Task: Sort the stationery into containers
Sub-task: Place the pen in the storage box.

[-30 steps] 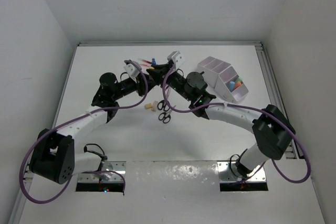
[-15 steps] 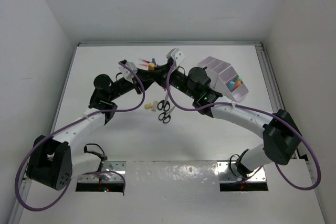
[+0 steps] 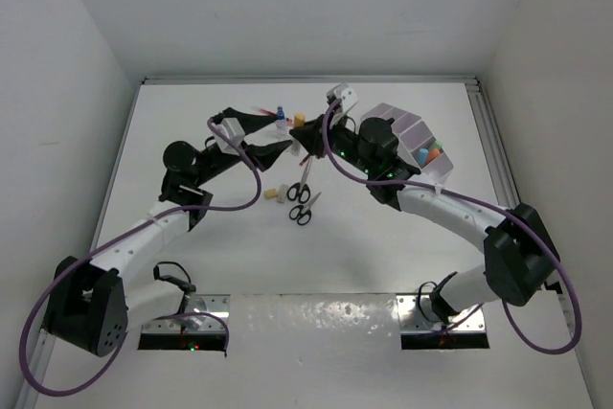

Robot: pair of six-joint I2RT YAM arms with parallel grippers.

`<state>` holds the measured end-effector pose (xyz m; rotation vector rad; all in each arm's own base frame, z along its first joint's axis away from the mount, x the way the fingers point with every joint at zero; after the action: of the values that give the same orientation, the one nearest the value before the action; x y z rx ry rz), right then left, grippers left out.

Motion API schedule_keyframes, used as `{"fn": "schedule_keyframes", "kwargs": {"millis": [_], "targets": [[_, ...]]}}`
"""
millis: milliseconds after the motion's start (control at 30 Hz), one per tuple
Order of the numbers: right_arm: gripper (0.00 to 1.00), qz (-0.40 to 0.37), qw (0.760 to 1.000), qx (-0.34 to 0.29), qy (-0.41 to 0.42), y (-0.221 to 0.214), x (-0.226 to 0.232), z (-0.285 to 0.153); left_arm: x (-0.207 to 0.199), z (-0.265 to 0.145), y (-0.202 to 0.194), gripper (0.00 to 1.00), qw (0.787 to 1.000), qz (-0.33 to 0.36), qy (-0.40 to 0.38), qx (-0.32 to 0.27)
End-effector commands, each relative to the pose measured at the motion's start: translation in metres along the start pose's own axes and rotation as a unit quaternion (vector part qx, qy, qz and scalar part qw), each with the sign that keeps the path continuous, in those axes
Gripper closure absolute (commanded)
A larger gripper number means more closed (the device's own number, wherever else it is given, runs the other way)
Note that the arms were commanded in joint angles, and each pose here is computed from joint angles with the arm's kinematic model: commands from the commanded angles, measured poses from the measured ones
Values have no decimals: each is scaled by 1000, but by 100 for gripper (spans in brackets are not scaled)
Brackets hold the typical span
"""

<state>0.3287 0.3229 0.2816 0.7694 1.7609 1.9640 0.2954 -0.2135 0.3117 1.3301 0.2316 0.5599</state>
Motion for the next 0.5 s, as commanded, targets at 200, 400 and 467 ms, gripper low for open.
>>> {"fn": "schedule_keyframes", "kwargs": {"millis": [200, 400, 467], "targets": [[100, 73, 990, 16, -120, -9, -67, -38, -9, -1, 60, 33, 992, 93, -15, -85], [100, 82, 939, 19, -332, -18, -169, -120, 0, -8, 54, 33, 994, 85, 12, -73], [100, 82, 904, 30, -419, -25, -202, -160, 4, -10, 50, 33, 995, 79, 26, -64]]}}
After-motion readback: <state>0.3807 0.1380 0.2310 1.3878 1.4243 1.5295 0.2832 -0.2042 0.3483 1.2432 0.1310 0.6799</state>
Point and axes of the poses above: each gripper's point midway between its finger pads, its own z axis out along the fingers, its own x axis along the line the jaws close on, y = z × x, the point moved 2 cm from there along -z, back along the fingers, and after that the axes turned 1 degree about -z, right-handed, at the moved point
